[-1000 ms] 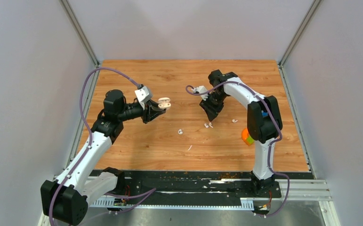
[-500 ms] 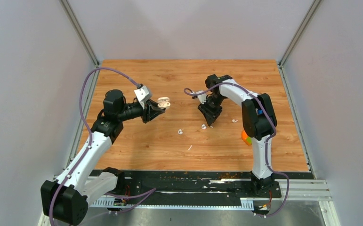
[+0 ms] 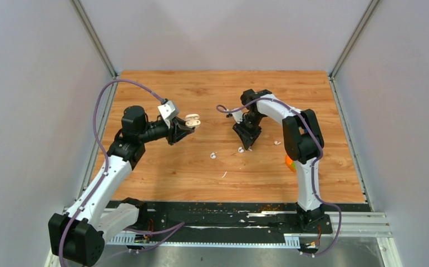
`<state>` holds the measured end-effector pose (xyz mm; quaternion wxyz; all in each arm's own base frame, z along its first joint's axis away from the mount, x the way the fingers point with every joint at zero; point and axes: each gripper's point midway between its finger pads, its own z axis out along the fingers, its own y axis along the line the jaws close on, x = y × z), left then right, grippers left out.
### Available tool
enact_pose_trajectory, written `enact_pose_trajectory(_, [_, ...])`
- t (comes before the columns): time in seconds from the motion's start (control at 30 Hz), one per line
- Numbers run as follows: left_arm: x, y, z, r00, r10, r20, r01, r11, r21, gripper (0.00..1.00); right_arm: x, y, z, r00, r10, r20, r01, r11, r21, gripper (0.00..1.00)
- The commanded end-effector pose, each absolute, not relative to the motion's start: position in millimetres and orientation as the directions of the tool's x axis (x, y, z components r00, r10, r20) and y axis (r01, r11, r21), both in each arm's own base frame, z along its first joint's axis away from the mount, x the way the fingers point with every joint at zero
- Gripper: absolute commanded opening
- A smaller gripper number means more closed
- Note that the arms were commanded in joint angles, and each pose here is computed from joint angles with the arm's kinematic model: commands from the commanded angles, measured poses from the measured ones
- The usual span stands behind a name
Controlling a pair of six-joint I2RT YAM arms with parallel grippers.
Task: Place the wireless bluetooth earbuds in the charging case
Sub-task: Adjust the earbud at the center of the board.
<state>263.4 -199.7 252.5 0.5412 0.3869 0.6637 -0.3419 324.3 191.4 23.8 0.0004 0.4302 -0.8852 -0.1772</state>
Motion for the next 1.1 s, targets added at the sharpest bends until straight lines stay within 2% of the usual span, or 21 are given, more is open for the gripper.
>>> enact_pose_trajectory(0.0, [264.5,-198.7,272.9,-0.051,0.119,-0.992,0.884,0.468,0.011,0.00,327.9,196.8,42.7,-0.634,-0.748,-0.196,-0.766,0.574,0.289,0.39])
enact_pose_trajectory(0.27, [265.7,-199.0,272.2,-0.051,0.115,-0.992,0.884,0.468,0.008,0.00,340.0,188.7,75.0,-0.562,-0.763,-0.319,-0.826,0.499,0.262,0.40])
enact_pose_trajectory(0.4, [267.5,-199.8,273.0,-0.053,0.108,-0.993,0.883,0.469,0.004,0.00,349.7,179.5,76.1,-0.451,-0.774,-0.444,-0.892,0.408,0.196,0.40])
enact_pose_trajectory(0.53, [268.7,-200.1,274.9,-0.055,0.105,-0.993,0.883,0.470,0.000,0.00,358.0,171.2,68.5,-0.302,-0.806,-0.509,-0.947,0.315,0.064,0.39])
enact_pose_trajectory(0.7, [269.6,-199.3,277.8,-0.039,0.111,-0.993,0.881,0.472,0.018,0.00,371.7,171.7,68.6,-0.218,-0.818,-0.532,-0.962,0.272,-0.025,0.39])
enact_pose_trajectory(1.07, [268.7,-194.9,278.8,-0.035,0.110,-0.993,0.875,0.484,0.023,0.00,369.8,168.1,45.0,-0.199,-0.849,-0.489,-0.973,0.229,-0.002,0.39])
